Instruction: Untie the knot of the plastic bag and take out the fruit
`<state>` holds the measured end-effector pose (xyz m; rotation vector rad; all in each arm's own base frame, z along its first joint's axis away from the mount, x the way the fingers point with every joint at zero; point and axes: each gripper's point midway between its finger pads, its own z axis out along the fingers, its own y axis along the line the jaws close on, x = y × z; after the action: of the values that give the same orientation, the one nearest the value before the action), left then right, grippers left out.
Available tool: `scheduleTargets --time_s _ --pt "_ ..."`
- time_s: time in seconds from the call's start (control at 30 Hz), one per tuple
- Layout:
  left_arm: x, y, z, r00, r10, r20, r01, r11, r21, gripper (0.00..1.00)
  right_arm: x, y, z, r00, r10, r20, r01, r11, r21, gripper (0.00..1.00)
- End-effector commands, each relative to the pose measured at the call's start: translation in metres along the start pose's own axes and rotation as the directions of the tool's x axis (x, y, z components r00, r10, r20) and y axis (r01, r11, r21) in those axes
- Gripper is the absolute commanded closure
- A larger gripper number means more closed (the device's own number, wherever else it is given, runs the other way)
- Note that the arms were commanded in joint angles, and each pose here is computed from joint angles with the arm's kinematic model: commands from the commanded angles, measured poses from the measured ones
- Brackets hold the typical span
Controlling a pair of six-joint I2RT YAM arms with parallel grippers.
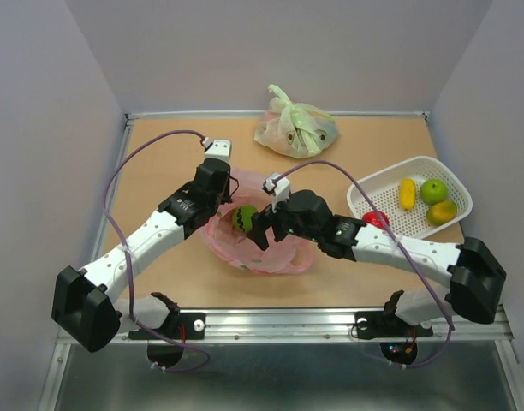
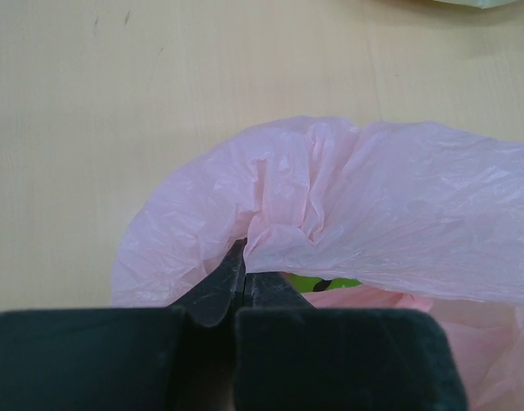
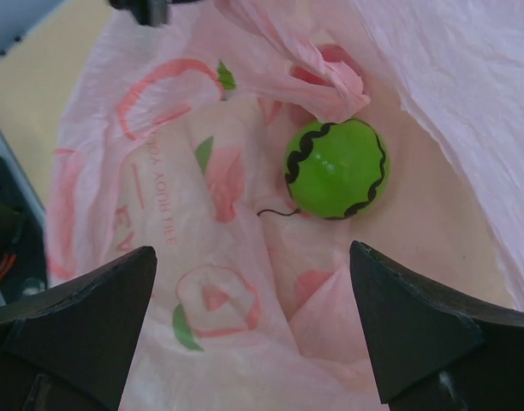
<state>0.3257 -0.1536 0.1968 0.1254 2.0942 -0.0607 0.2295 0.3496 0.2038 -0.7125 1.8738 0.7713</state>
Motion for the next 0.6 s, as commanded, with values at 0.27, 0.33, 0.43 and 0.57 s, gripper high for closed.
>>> scheduleTargets --time_s 0.27,0.33,0.43,0.57 --pt "-0.011 -0.002 -0.007 0.999 -0.006 0.044 0.004 0.999 0.034 1.00 -0.011 -0.032 0.076 0.997 -0.038 0.068 0.024 0.980 0.200 0.00" --pt "-0.012 -0.003 -0.007 0.999 -0.006 0.044 0.004 0.999 0.040 1.00 -0.009 -0.036 0.087 0.996 -0.042 0.083 0.023 0.977 0.212 0.00" --pt "-0.010 -0.005 -0.007 0.999 -0.006 0.039 0.004 0.999 0.053 1.00 -0.006 -0.038 0.100 0.993 -0.048 0.112 0.023 0.976 0.216 0.00" --pt "-0.011 -0.006 -0.007 0.999 -0.007 0.041 0.004 0.998 0.057 1.00 0.004 -0.039 0.120 0.994 -0.050 0.093 0.028 0.975 0.220 0.00"
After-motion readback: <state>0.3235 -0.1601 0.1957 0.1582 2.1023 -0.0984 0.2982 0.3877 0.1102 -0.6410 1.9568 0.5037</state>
